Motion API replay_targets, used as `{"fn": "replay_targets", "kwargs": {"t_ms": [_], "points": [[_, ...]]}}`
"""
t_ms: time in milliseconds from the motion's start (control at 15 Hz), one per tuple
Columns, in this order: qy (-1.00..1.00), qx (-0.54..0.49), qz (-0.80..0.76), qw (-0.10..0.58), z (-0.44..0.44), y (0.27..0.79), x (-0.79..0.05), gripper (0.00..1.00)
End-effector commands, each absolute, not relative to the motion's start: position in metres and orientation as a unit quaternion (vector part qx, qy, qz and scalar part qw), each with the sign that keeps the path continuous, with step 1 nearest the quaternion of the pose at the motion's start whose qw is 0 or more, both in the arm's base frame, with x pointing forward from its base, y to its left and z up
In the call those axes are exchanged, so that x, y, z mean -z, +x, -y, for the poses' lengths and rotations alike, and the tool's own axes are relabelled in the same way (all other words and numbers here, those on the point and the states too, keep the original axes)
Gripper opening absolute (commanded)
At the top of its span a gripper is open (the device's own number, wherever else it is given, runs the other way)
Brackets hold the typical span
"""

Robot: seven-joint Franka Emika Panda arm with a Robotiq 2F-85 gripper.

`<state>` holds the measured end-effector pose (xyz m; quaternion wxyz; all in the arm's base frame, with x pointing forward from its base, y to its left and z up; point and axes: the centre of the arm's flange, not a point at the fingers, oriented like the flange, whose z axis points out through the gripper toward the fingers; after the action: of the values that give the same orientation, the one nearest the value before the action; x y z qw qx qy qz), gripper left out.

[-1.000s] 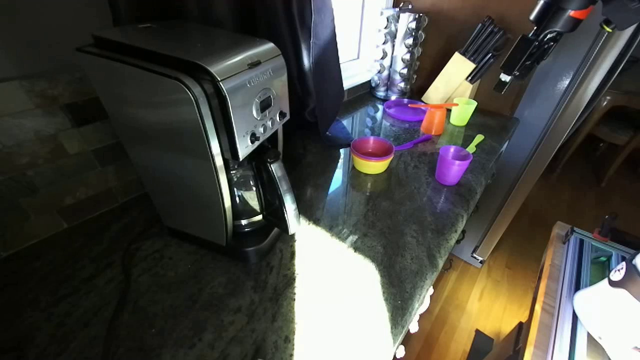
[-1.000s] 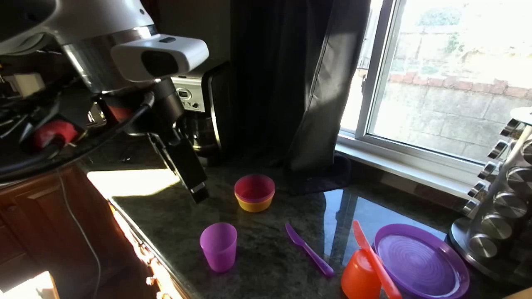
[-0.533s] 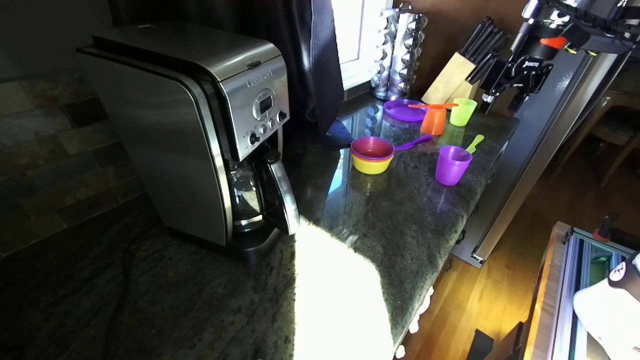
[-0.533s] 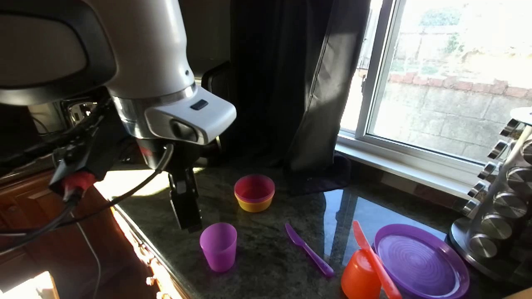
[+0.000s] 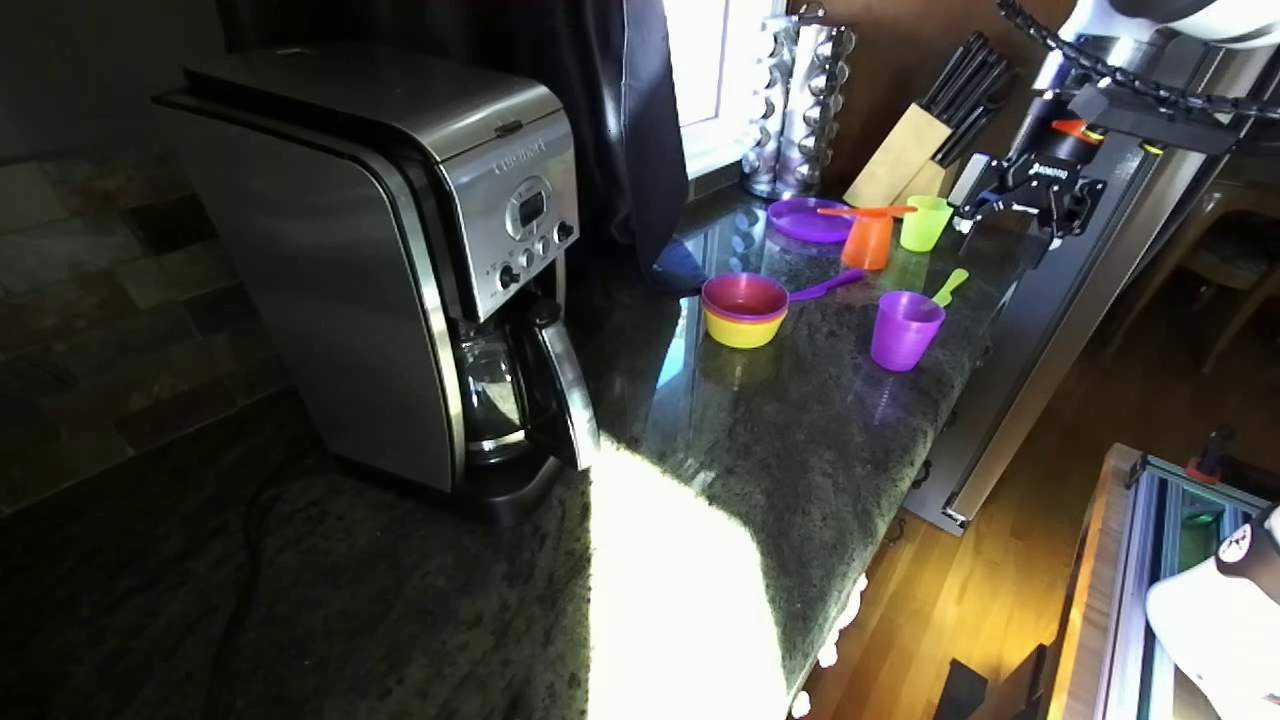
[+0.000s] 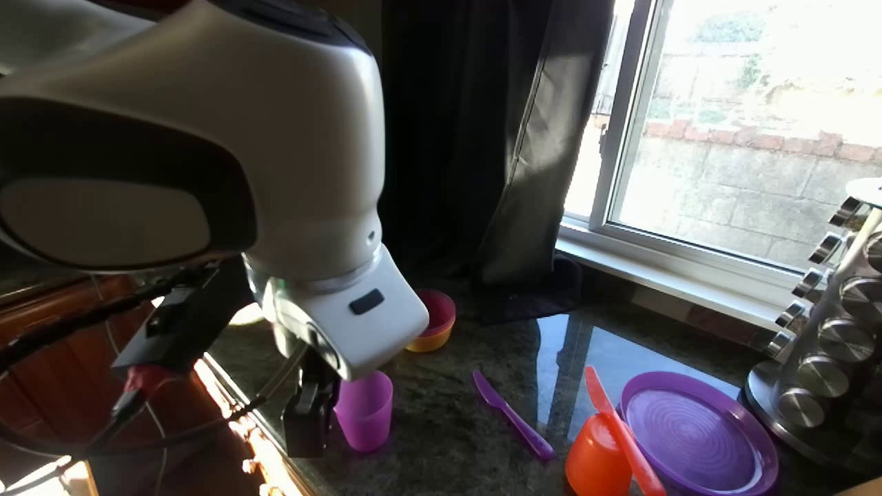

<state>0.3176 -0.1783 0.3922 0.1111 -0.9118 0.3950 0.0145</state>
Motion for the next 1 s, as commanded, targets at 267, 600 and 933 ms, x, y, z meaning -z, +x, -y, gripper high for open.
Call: {"fn": "replay_targets", "kwargs": {"t_ms": [267,600,933], "points": [[-0.888,-0.029,-0.441,0.129,0.193,0.323,-0.375,1.00],[-0.846,-0.068,-0.500,0.172,0.208,0.339,-0.366,1.00],[-0.821,-0.102,-0.526,0.196,0.231,0.359,-0.347,1.00]]}}
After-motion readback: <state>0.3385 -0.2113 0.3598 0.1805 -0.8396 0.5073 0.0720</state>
